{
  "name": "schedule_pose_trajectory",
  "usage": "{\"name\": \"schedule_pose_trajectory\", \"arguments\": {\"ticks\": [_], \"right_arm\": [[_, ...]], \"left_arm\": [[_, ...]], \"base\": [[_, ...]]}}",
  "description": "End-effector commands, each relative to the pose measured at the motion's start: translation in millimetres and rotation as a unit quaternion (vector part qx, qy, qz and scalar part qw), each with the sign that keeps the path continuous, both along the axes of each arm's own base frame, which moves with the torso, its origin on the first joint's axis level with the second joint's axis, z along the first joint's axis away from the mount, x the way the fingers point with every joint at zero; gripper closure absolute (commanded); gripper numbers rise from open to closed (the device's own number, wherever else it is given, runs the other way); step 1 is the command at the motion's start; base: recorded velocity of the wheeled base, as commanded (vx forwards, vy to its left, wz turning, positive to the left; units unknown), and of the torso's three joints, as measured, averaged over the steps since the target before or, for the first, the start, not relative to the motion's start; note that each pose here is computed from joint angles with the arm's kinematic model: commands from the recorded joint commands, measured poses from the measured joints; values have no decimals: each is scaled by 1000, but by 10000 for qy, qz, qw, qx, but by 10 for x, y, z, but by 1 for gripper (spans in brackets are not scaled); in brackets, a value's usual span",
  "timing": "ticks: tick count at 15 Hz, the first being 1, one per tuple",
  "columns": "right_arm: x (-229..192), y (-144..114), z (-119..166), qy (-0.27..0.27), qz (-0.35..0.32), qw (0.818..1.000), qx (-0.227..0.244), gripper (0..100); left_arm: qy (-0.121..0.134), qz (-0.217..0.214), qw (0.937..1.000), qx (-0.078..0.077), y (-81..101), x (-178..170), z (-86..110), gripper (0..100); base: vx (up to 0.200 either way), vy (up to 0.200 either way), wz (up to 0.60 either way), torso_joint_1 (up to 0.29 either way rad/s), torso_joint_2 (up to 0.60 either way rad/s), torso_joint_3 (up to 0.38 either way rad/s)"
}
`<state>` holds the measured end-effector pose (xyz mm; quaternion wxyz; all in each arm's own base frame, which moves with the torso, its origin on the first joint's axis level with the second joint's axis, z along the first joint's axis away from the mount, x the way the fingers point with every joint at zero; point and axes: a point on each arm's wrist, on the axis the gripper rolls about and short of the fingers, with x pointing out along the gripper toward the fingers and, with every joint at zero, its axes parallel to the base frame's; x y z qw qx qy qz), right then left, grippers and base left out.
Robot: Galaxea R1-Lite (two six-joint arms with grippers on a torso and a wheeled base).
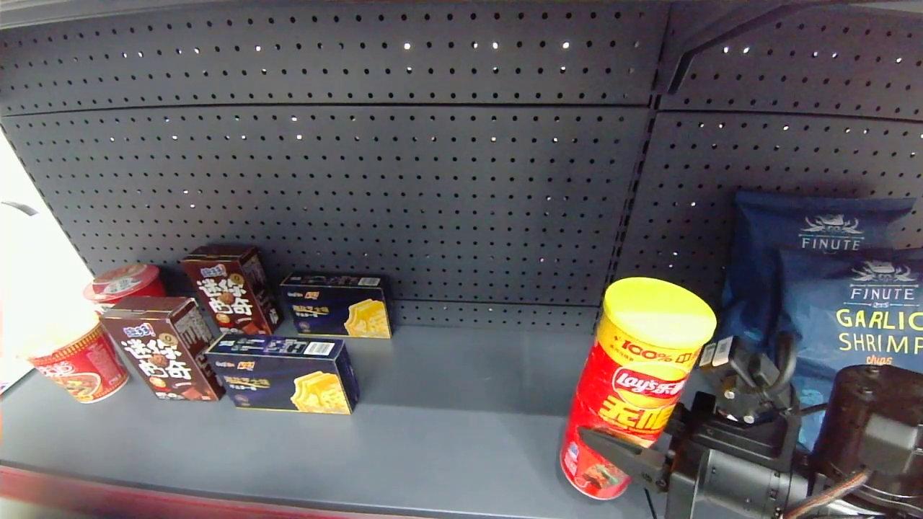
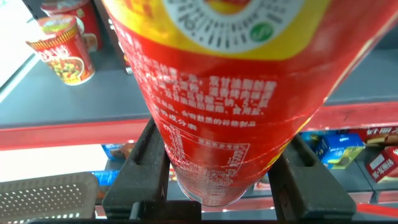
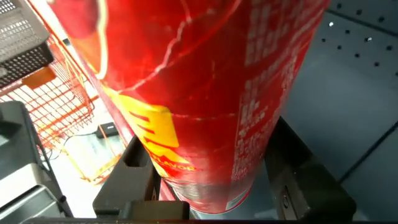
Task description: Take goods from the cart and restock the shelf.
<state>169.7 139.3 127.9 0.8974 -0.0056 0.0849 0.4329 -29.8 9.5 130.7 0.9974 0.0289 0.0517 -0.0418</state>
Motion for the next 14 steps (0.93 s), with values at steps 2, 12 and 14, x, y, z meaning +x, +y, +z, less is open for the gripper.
{"name": "schedule_pose_trajectory", "arguments": {"ticks": [2,12,14], "right_arm": [[171,127,-203,201,-7,9996,-173,100],[327,238,-364,305,-15,9991,-300,100],[349,265,-394,299,1,9991,-295,100]], "left_arm": [[11,2,10000,4,-2,9,42,100],[26,-14,10000,7,-1,11,25,100],[26,-21,10000,7,-1,8,18,100]], "base": [[0,0,0,0,0,0],[0,0,0,0,0,0],[0,0,0,0,0,0]]}}
